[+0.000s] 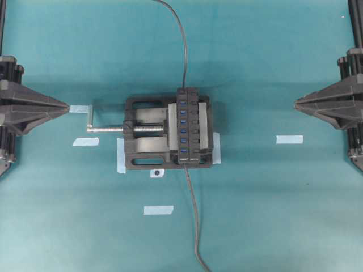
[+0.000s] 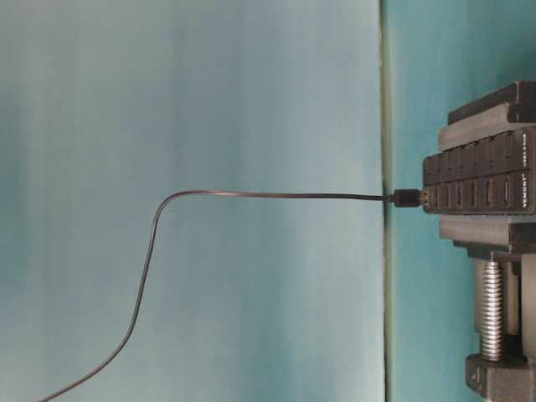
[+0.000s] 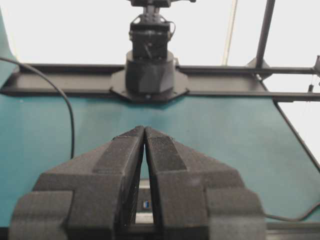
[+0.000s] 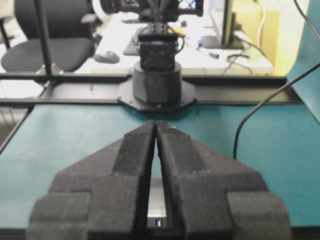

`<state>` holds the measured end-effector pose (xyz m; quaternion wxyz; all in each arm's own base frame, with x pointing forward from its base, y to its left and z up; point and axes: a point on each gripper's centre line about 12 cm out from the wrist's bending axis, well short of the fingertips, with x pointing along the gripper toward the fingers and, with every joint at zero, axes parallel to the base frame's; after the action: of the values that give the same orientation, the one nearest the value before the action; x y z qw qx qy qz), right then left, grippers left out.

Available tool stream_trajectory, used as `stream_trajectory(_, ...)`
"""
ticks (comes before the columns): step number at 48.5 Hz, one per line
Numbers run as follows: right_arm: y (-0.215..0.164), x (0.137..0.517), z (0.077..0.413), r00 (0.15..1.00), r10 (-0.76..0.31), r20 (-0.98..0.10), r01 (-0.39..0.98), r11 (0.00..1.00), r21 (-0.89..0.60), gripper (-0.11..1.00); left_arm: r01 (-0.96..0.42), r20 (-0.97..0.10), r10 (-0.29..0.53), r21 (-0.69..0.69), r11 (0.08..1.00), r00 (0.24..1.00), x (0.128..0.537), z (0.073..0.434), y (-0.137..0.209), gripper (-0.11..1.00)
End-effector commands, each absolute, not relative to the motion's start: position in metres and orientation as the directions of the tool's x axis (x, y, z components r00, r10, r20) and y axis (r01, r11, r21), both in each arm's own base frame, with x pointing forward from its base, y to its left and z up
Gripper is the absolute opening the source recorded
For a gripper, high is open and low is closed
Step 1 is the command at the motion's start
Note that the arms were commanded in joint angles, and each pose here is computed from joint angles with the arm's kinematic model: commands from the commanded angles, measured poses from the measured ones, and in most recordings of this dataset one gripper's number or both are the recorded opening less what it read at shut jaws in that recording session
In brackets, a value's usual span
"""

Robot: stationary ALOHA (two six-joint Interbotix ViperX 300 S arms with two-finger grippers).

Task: Insert the USB into the second port from the front of the fixed hub.
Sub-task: 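Move the right gripper from rest toward the USB hub's plugged cable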

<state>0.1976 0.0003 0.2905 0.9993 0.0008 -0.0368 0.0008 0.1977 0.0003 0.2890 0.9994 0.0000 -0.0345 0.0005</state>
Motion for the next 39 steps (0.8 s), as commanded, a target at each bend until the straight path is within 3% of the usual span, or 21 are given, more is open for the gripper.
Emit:
stream_trajectory(1, 0.0, 0.2, 0.294, 0.997, -0.002, 0.083, 0.001, 1.0, 0.012, 0.16, 0.017, 0.081, -0.016, -0.014, 1.0, 0.997, 0.198, 0.292, -0.003, 0.13)
stream_trajectory(6, -0.002, 0.199, 0.289, 0.998, -0.011, 0.057, 0.008, 0.998, 0.062, 0.04, 0.022, 0.078, -0.02, -0.025, 0.999, 0.997, 0.196, 0.289, -0.004, 0.01)
stream_trajectory(9, -0.002, 0.198, 0.286, 0.999, -0.011, 0.032, 0.008, 0.996, 0.091, 0.0, 0.022, 0.077, -0.02, -0.028, 0.999, 0.997, 0.197, 0.289, -0.004, 0.0)
stream_trajectory(16, -0.002, 0.198, 0.279, 0.999, -0.012, -0.038, 0.017, 0.992, 0.125, -0.01, 0.021, 0.051, -0.02, -0.028, 0.999, 0.999, 0.199, 0.286, -0.004, 0.0)
stream_trajectory(28, -0.013, 0.204, 0.276, 0.973, -0.061, -0.222, 0.09, 0.989, 0.121, -0.01, 0.014, -0.148, -0.017, -0.026, 1.0, 0.989, 0.206, 0.269, -0.004, 0.0)
stream_trajectory(39, -0.03, 0.211, 0.276, 0.931, -0.131, -0.34, 0.171, 0.981, 0.09, -0.01, 0.015, -0.171, -0.019, -0.021, 1.0, 0.985, 0.206, 0.268, -0.004, 0.0)
